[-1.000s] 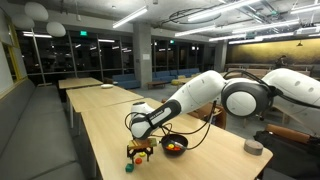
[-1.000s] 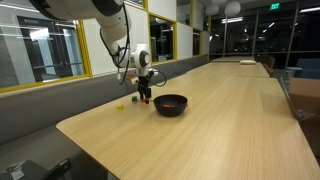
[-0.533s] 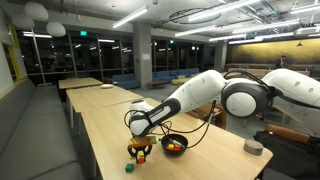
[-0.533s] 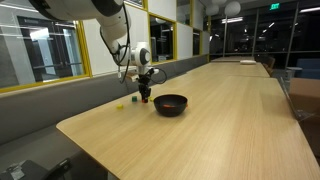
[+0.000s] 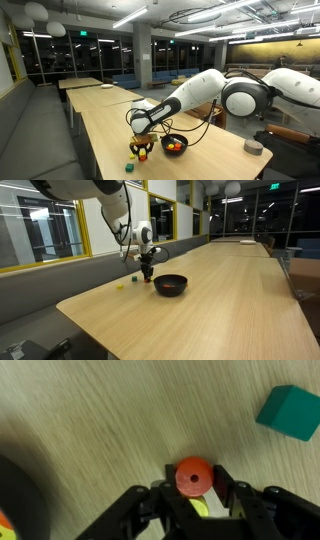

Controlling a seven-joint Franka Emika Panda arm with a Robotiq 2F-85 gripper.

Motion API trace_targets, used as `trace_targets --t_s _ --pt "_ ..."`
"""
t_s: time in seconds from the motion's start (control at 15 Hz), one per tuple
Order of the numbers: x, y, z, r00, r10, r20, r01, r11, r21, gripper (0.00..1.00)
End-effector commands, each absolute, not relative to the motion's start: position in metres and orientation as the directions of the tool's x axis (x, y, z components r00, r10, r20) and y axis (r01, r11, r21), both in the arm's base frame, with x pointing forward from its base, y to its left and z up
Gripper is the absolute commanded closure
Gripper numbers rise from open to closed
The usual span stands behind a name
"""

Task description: Put some of the orange discs on the table into the bowl

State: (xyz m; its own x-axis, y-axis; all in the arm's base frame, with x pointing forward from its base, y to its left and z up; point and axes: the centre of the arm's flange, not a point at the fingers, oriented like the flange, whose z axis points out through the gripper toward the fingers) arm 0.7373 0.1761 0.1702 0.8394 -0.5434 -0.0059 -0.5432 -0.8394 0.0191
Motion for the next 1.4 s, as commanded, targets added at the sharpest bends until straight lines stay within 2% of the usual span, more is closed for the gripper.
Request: trace_targets --t_s 0.0,0.4,0.93,1.33 --pt "0.735 0.161 0.203 0.843 -0.538 0.026 -0.538 -0.842 0.035 0.75" --pt "0.729 0.134 0.247 0.839 -0.539 0.080 -0.544 -0.837 0.064 0.75" --pt "0.703 0.082 0.273 0.846 -0.529 0.064 -0.524 -0.804 0.282 0.76" --pt "0.685 0.053 0.256 0.848 -0.530 0.013 -0.491 -0.775 0.397 0.76"
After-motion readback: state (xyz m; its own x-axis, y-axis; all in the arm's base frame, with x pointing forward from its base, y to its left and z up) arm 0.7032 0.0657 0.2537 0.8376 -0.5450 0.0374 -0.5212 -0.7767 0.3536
